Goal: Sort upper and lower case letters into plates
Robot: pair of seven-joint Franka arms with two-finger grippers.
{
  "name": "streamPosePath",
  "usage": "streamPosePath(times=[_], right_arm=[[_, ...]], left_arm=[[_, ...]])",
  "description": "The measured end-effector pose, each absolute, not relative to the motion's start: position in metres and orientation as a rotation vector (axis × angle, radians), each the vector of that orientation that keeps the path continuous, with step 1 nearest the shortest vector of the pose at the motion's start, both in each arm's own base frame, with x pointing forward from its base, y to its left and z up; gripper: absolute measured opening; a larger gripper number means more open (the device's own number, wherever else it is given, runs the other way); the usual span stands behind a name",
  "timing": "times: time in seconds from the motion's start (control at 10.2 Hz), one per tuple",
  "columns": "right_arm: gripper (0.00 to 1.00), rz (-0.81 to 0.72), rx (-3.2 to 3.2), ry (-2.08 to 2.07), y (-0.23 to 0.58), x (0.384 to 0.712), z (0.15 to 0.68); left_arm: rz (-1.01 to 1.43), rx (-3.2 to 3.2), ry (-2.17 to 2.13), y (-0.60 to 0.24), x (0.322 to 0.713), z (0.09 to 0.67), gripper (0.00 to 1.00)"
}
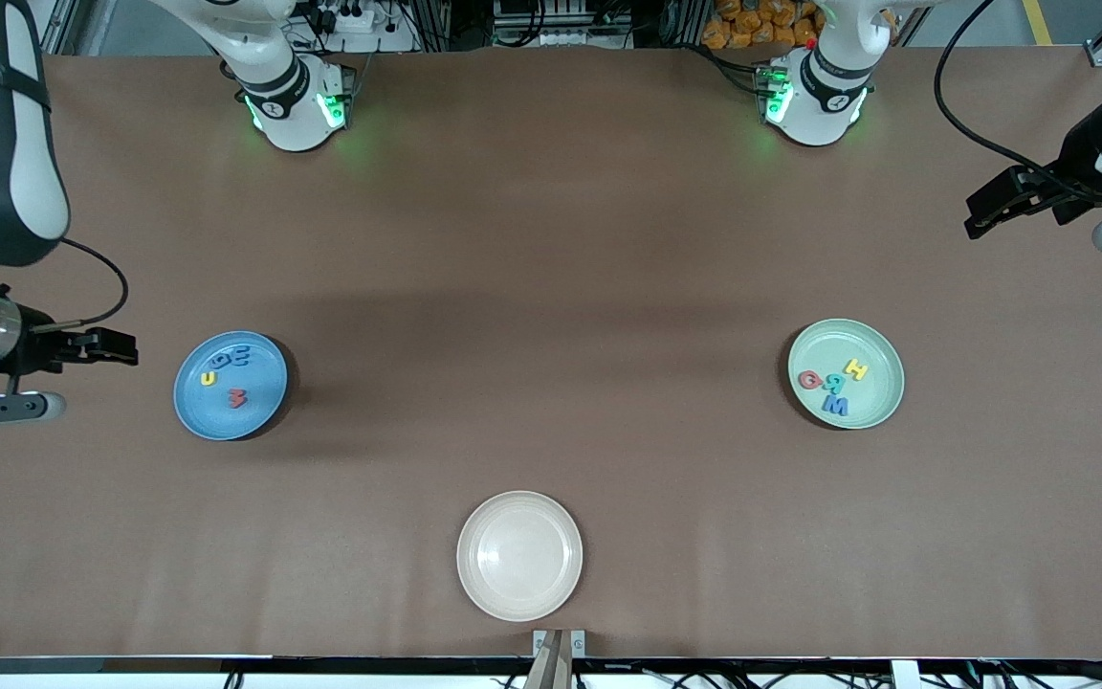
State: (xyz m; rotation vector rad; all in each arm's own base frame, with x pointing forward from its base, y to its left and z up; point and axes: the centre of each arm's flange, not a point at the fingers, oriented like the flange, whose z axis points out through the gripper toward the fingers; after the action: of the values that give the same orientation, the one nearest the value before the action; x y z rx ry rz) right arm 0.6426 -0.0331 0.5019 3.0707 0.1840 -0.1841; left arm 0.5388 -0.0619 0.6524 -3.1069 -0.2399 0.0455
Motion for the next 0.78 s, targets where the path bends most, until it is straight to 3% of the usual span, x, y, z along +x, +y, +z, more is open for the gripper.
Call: streamPosePath(times=[0.29, 0.78], right_arm=[[1.00, -0.215, 3.069, 0.175, -0.029, 0.635, 0.558], [1.00, -0.291, 3.066, 0.191, -0.021, 0.625, 0.571]], left_arm=[[0.044, -3.108, -0.240, -0.062, 0.540, 0.653, 1.00], [0.042, -3.108, -0.238, -0.062, 0.540, 0.653, 1.00]])
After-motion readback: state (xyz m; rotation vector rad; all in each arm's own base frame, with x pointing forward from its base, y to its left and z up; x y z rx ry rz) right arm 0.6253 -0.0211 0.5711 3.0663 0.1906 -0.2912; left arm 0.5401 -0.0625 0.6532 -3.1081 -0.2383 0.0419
